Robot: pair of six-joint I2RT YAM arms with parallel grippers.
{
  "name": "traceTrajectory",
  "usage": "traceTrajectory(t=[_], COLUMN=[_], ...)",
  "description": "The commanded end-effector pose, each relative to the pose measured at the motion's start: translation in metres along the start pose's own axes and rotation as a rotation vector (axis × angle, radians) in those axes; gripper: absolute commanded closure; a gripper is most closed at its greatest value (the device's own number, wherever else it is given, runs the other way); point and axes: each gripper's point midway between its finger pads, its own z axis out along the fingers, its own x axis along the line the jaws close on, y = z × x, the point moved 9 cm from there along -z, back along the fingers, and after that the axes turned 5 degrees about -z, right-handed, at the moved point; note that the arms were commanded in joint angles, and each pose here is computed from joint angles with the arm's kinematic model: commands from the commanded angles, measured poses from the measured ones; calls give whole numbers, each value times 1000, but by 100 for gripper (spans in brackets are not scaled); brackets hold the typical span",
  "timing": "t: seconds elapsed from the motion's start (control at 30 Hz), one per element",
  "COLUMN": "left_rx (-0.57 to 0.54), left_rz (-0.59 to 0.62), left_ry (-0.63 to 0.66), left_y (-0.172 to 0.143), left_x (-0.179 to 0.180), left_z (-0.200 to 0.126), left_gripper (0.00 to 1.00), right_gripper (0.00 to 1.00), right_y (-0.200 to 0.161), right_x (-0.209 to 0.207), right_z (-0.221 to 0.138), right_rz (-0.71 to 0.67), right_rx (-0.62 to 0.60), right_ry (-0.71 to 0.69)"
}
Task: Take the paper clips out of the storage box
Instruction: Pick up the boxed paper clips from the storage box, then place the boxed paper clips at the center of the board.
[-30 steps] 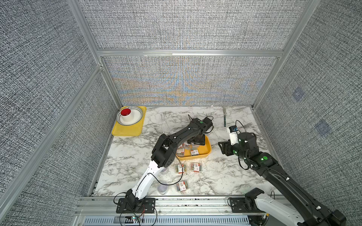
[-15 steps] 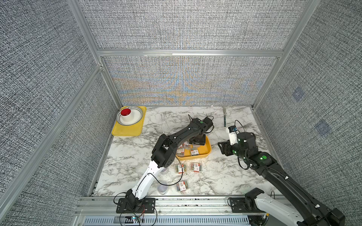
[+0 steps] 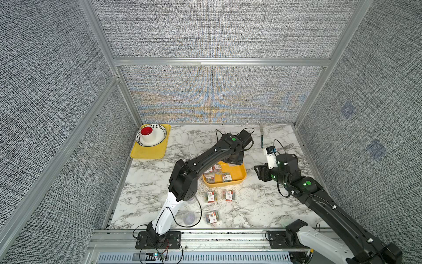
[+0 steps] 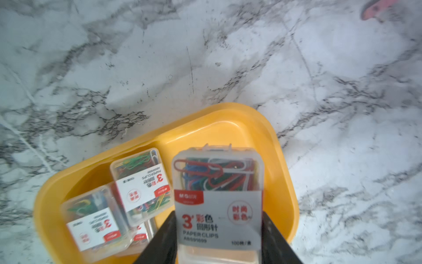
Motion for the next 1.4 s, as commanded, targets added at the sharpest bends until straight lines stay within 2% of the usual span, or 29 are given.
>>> traceTrajectory(t=[0.0, 0.2, 0.37, 0.7, 0.87, 1.17, 1.37], left_rx=[-68, -128, -123, -46, -16, 98, 155], left_rz=[90, 170, 219, 398, 482, 750, 886], left_ry=[32, 38, 22, 2, -54, -187, -222], left_y=[-2, -20, -38, -83, -115, -193, -228], left_x=[8, 22, 27, 33, 32, 5, -11], left_z=[-28, -72, -84, -83, -78, -58, -43], left_gripper=[60, 60, 59, 58, 58, 58, 59], right_gripper=[33, 34, 34, 35, 35, 35, 35], right_y=[6, 8, 22, 32, 34, 40, 42], right_x=[1, 1, 1, 1, -2, -13, -17], right_z=[-2, 0, -4, -9, -12, -21, -29], right_rz=[11, 27, 40, 67, 92, 106, 109], right_rx=[-22, -28, -60, -84, -98, -136, -161], right_ry=[5, 3, 1, -15, -49, -153, -180])
